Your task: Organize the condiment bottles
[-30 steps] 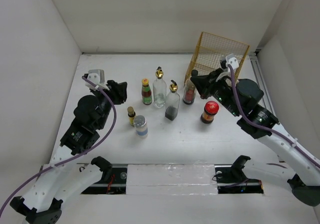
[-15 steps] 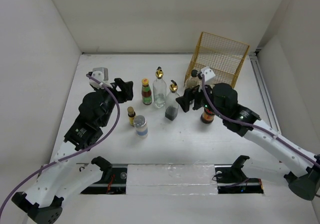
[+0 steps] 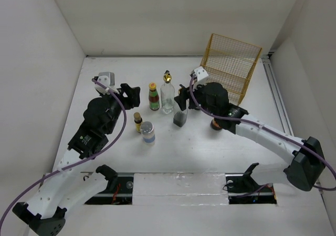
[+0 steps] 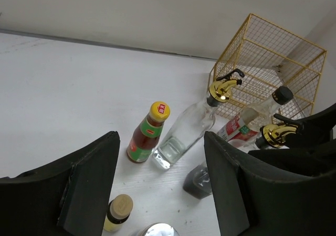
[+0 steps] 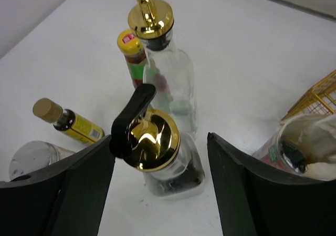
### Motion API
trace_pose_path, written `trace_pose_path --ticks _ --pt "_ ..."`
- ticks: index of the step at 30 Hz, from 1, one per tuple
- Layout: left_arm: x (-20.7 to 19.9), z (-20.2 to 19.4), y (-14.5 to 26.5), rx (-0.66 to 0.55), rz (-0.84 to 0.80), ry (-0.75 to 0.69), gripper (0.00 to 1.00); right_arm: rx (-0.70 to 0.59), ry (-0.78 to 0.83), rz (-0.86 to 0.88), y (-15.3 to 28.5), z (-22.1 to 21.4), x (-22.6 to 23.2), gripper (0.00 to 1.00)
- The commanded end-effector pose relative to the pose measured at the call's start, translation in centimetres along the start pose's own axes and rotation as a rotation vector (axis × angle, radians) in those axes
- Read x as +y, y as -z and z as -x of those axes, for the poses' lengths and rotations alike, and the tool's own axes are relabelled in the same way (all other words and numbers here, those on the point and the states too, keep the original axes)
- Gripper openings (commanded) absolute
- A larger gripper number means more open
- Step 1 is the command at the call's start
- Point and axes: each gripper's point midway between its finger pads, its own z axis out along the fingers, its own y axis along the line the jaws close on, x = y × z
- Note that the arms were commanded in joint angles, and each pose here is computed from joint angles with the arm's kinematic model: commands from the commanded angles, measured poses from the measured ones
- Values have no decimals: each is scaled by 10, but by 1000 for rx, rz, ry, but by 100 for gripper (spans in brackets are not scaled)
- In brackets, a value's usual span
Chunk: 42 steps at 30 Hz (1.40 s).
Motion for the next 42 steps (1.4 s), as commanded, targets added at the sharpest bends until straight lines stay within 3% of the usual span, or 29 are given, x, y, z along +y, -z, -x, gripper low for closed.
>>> trace_pose_path --ticks 1,8,16,18,22,24,27,30,35,42 --pt "-8 8 1 -37 -41 22 61 -190 -12 27 -1 55 6 74" --pt "-10 8 2 -34 -50 22 58 -160 -21 15 -18 33 -4 58" --pt "-10 8 2 -34 -50 22 58 -142 -21 1 -21 22 -7 59" --pt "-10 8 2 -34 -50 22 58 -142 -21 1 -21 22 -8 47" --pt "-10 8 2 -34 -50 22 57 -142 -21 1 -21 22 -8 49" --pt "-10 8 2 -34 -50 22 57 -133 -21 -1 -22 18 -8 29" --pt "-10 8 2 -34 -50 22 57 -154 -22 3 -16 26 -7 9" --pt "-10 10 4 -42 -53 25 57 -254 -26 29 7 66 0 6" --pt "-10 10 4 -42 -53 25 56 -560 -52 76 83 196 18 5" --pt "-10 10 4 -42 -53 25 56 -735 -49 93 118 298 18 5"
